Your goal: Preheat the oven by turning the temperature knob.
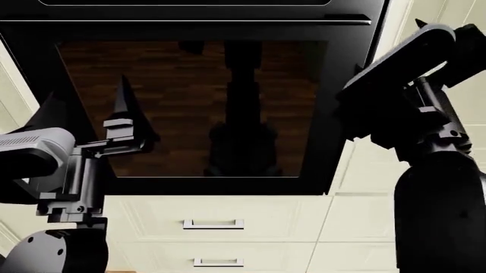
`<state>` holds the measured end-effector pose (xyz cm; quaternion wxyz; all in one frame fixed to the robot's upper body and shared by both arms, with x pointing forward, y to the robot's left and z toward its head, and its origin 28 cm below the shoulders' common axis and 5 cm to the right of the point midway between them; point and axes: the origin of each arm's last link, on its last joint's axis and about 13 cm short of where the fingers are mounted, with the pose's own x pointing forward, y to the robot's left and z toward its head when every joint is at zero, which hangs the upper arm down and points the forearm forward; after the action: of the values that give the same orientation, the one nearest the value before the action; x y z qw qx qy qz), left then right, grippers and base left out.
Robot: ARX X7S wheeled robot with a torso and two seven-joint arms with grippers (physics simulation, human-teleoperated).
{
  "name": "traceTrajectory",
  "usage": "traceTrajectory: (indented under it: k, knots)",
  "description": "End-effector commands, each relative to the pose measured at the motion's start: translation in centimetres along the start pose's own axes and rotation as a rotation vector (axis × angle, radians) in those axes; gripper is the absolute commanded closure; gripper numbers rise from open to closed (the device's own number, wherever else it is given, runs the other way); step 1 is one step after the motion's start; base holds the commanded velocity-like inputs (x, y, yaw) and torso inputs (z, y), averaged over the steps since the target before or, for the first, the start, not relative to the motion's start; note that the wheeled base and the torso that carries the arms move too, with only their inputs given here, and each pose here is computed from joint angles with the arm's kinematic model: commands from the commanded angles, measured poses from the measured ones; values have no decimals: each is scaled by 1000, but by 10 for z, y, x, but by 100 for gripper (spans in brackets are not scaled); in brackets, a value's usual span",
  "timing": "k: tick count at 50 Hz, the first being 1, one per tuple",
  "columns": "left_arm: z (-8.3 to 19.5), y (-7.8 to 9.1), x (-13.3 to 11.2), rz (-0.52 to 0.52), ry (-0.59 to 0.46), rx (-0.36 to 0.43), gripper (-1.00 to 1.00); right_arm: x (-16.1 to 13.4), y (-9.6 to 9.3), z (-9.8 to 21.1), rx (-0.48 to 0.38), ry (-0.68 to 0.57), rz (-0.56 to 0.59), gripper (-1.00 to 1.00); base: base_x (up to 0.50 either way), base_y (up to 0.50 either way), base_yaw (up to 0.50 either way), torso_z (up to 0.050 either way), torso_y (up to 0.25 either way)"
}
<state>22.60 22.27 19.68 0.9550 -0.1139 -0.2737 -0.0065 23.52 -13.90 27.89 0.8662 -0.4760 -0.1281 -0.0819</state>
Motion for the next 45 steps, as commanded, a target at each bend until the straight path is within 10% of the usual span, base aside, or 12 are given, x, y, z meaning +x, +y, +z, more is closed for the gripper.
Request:
traceTrajectory:
  k: [1, 45]
  knots:
    - [2, 2, 1, 5, 8, -18, -100, 10, -16, 7, -108, 39, 20, -100, 0, 0, 0, 5, 0]
    - [6, 4, 4, 17, 16, -40, -100, 63, -64, 23, -312, 141, -9, -100, 0, 0, 0, 4, 0]
